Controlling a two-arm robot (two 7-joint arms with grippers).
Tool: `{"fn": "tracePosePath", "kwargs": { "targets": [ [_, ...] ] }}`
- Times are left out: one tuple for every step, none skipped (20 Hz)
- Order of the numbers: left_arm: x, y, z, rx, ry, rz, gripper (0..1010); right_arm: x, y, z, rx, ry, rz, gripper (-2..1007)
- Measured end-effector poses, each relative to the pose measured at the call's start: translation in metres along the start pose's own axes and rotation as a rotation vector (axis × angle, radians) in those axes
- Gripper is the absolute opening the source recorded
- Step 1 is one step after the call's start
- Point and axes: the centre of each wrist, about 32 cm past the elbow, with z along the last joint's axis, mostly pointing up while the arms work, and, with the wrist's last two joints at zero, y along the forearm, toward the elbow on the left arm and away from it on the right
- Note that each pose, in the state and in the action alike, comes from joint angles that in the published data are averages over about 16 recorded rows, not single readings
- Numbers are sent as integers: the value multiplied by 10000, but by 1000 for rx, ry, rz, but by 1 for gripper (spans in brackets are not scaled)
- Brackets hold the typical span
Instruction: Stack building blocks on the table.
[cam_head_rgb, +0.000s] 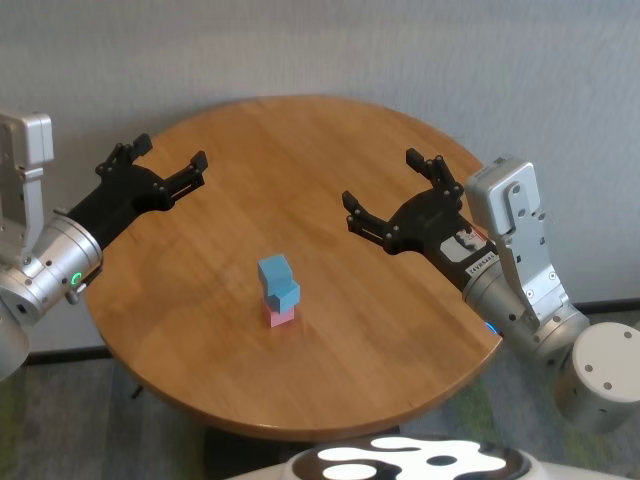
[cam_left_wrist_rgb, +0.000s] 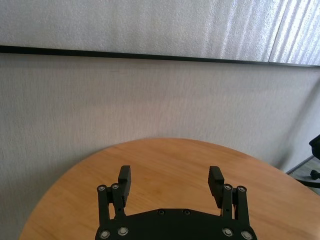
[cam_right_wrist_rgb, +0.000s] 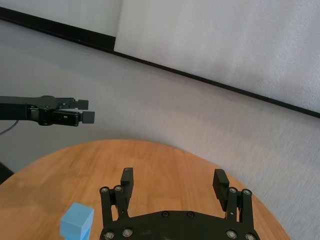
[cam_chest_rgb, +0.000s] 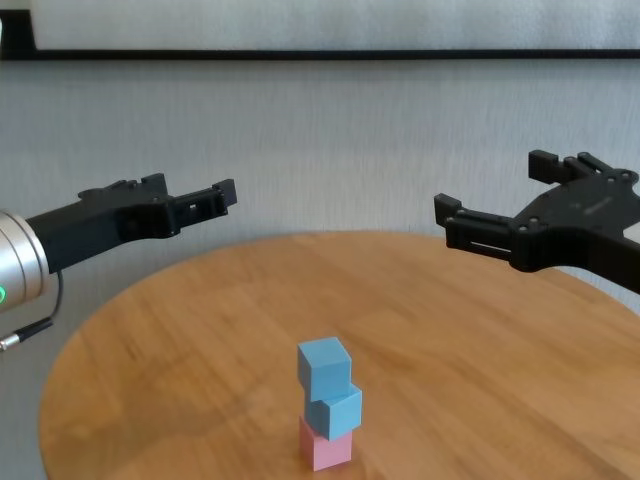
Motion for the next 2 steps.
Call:
{"fn": "tracePosePath", "kwargs": {
  "targets": [
    [0, 0, 0, 0, 0, 0, 1002, 0, 0, 0, 0, 0, 0, 1005],
    [0, 0, 0, 0, 0, 0, 1002, 0, 0, 0, 0, 0, 0, 1005]
  ]
}}
